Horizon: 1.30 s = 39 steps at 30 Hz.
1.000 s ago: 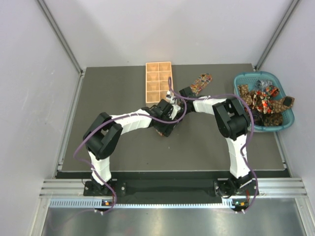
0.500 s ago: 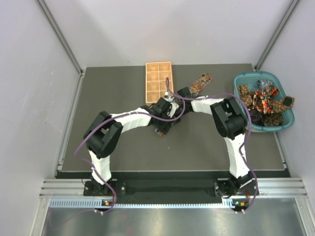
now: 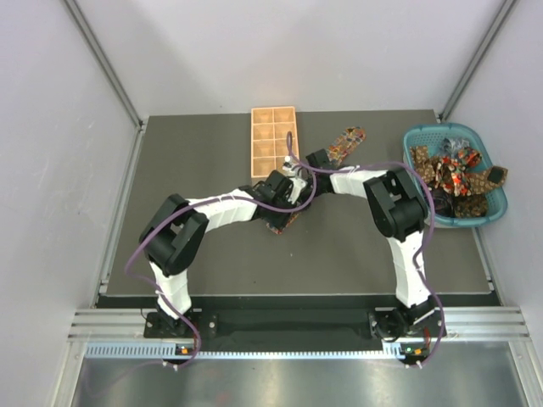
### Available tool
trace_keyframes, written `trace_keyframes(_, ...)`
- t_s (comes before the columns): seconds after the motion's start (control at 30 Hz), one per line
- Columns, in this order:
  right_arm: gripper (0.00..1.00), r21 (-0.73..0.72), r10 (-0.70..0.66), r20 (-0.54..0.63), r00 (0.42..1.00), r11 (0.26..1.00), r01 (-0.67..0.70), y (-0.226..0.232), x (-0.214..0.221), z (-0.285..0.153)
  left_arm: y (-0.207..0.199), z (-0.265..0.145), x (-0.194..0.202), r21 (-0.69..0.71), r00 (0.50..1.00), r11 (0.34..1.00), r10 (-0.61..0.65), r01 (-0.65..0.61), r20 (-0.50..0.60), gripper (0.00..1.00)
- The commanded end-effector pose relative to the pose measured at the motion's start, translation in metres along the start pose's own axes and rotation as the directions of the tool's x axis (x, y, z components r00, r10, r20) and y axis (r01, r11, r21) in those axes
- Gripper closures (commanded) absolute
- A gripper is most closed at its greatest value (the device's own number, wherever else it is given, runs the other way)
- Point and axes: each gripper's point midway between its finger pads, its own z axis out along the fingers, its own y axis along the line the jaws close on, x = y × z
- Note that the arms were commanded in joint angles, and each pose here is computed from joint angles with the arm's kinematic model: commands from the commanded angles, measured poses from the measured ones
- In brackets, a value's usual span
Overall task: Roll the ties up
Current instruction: Roll the tie
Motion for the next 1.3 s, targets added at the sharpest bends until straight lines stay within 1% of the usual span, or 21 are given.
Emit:
trace_keyframes(0.0, 0.69, 0.067, -0.031, 0.080, 0.996, 0.997, 0.025, -0.002, -0.012, -0.020, -0.007, 0.010, 0.061, 0.031, 0.980, 0.996, -0.074, 0.081, -0.182, 0.62)
trace_keyframes(0.03, 0.66, 0.086, -0.007, 0.095, 0.995, 0.996, -0.002, -0.006, -0.011, -0.024, -0.008, 0.010, 0.064, 0.034, 0.979, 0.996, -0.073, 0.081, -0.188, 0.62)
trace_keyframes(0.2, 0.59, 0.183, -0.010, 0.188, 0.982, 0.983, -0.025, -0.010, -0.026, -0.052, -0.011, 0.011, 0.065, 0.032, 0.979, 0.997, -0.063, 0.070, -0.191, 0.63)
trace_keyframes(0.4, 0.53, 0.348, -0.038, 0.301, 0.953, 0.935, -0.072, -0.009, -0.038, -0.092, -0.016, 0.009, 0.065, 0.038, 0.981, 0.997, -0.053, 0.061, -0.188, 0.64)
trace_keyframes(0.5, 0.46, 0.419, -0.045, 0.374, 0.926, 0.899, -0.126, -0.006, -0.043, -0.111, -0.019, 0.009, 0.064, 0.046, 0.982, 0.997, -0.046, 0.055, -0.184, 0.64)
trace_keyframes(0.53, 0.31, 0.473, -0.028, 0.417, 0.908, 0.860, -0.190, -0.015, -0.045, -0.121, -0.020, 0.008, 0.064, 0.046, 0.982, 0.998, -0.043, 0.052, -0.184, 0.64)
trace_keyframes(0.6, 0.18, 0.509, 0.004, 0.480, 0.877, 0.813, -0.282, -0.017, -0.047, -0.135, -0.022, 0.008, 0.063, 0.048, 0.983, 0.998, -0.036, 0.045, -0.182, 0.64)
trace_keyframes(0.63, 0.01, 0.537, 0.010, 0.518, 0.855, 0.774, -0.334, -0.025, -0.049, -0.142, -0.022, 0.008, 0.063, 0.049, 0.982, 0.998, -0.033, 0.042, -0.184, 0.64)
trace_keyframes(0.7, 0.00, 0.544, 0.043, 0.565, 0.824, 0.731, -0.411, -0.028, -0.050, -0.151, -0.025, 0.008, 0.060, 0.053, 0.984, 0.998, -0.025, 0.035, -0.177, 0.64)
trace_keyframes(0.73, 0.00, 0.542, 0.067, 0.616, 0.785, 0.687, -0.484, -0.034, -0.050, -0.157, -0.025, 0.007, 0.060, 0.056, 0.984, 0.998, -0.019, 0.030, -0.176, 0.64)
trace_keyframes(0.8, 0.00, 0.536, 0.088, 0.655, 0.751, 0.647, -0.543, -0.034, -0.049, -0.160, -0.027, 0.007, 0.058, 0.056, 0.985, 0.998, -0.015, 0.025, -0.170, 0.64)
trace_keyframes(0.83, 0.00, 0.535, 0.093, 0.703, 0.705, 0.584, -0.610, -0.038, -0.049, -0.165, -0.028, 0.007, 0.058, 0.061, 0.986, 0.998, -0.008, 0.018, -0.169, 0.64)
trace_keyframes(0.87, 0.00, 0.551, 0.085, 0.701, 0.708, 0.565, -0.614, -0.039, -0.046, -0.165, -0.028, 0.007, 0.058, 0.059, 0.986, 0.998, -0.008, 0.018, -0.167, 0.65)
trace_keyframes(0.9, 0.00, 0.545, 0.074, 0.734, 0.675, 0.529, -0.651, -0.042, -0.049, -0.170, -0.029, 0.007, 0.058, 0.059, 0.986, 0.998, -0.002, 0.012, -0.164, 0.64)
trace_keyframes(0.97, 0.00, 0.555, 0.097, 0.735, 0.671, 0.483, -0.678, -0.048, -0.042, -0.163, -0.032, 0.008, 0.056, 0.069, 0.987, 0.998, 0.005, 0.006, -0.160, 0.64)
trace_keyframes(1.0, 0.00, 0.537, 0.088, 0.768, 0.634, 0.450, -0.714, -0.048, -0.051, -0.168, -0.034, 0.008, 0.056, 0.073, 0.987, 0.997, 0.013, -0.001, -0.158, 0.65)
trace_keyframes(1.03, 0.00, 0.563, 0.110, 0.753, 0.649, 0.404, -0.722, -0.051, -0.042, -0.167, -0.035, 0.008, 0.056, 0.076, 0.987, 0.997, 0.017, -0.005, -0.158, 0.65)
trace_keyframes(1.07, 0.00, 0.576, 0.110, 0.744, 0.659, 0.396, -0.716, -0.051, -0.052, -0.159, -0.037, 0.008, 0.056, 0.080, 0.988, 0.997, 0.021, -0.009, -0.155, 0.65)
trace_keyframes(1.1, 0.00, 0.584, 0.103, 0.749, 0.654, 0.364, -0.726, -0.052, -0.053, -0.158, -0.037, 0.008, 0.055, 0.082, 0.988, 0.997, 0.020, -0.007, -0.153, 0.65)
trace_keyframes(1.13, 0.00, 0.607, 0.116, 0.732, 0.671, 0.337, -0.720, -0.052, -0.049, -0.154, -0.039, 0.008, 0.055, 0.091, 0.988, 0.996, 0.023, -0.009, -0.151, 0.65)
trace_keyframes(1.27, 0.00, 0.613, 0.136, 0.728, 0.673, 0.312, -0.726, -0.055, -0.058, -0.131, -0.042, 0.009, 0.053, 0.102, 0.989, 0.995, 0.029, -0.014, -0.144, 0.65)
